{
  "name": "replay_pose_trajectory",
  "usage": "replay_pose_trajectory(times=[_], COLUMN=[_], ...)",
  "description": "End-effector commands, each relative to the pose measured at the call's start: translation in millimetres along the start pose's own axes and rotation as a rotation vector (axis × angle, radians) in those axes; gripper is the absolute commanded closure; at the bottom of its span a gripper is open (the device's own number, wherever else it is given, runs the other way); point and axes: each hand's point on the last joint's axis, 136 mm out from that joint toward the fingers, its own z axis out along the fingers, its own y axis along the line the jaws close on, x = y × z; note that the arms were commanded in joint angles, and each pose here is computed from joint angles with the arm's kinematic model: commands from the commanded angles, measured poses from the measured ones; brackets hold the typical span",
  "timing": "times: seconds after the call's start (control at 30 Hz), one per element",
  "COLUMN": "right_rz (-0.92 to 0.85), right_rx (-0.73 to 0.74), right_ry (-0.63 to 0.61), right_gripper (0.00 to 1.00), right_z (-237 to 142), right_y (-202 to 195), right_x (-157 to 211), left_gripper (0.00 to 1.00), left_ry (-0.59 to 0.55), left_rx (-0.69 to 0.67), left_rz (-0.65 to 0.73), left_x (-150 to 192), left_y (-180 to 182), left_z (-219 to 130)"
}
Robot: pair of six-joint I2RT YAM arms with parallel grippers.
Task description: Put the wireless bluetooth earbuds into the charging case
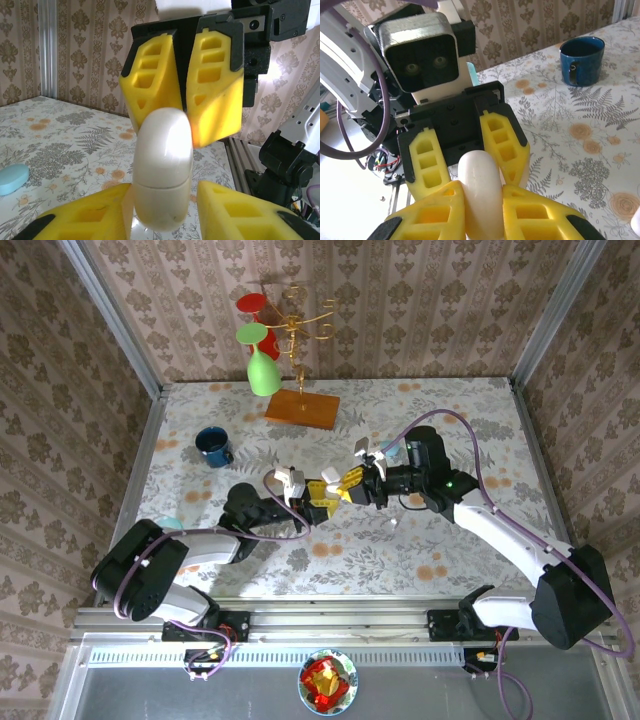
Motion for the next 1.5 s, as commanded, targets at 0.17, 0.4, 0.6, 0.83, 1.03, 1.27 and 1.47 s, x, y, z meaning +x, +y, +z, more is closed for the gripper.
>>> replay_pose_trajectory(times=[0.17,0.4,0.6,0.83,1.03,1.27,1.47], right_rz=[0.002,0.015,0.022,0.043,0.081,0.115,0.132], right_rx=[-0.057,-0.072,-0.068,0.021,0.217,0.316,0.366], right_ry=[-0.011,-0.01,-0.001,-0.005,-0.023,-0.087,-0.132], right_gripper=[0.81,0.81,0.81,0.64,0.47,0.44,0.42], right_z=[0.1,1.8,2.9,2.8,-3.2,-10.1,-16.5], right_y=[7.3,8.6,6.7,-8.1,-39.6,-55.7,-61.4], right_x=[0.6,4.9,8.0,6.4,0.2,-15.5,-25.3], left_gripper=[0.66,0.63,0.82,0.96,0.95,0.93,0.93], left_ry=[-0.033,-0.029,-0.026,-0.017,-0.011,0.003,0.007], left_rx=[0.019,0.018,0.024,0.018,0.015,0.006,-0.008], left_rz=[0.021,0.012,0.01,0.022,0.058,0.069,0.077], left_x=[-13.8,-12.3,-11.5,-6.4,-2.9,4.6,8.1], left_y=[-2.5,-0.8,-1.4,-0.1,-1.1,0.9,2.5], left_z=[3.9,5.7,6.6,5.9,3.7,2.1,0.6])
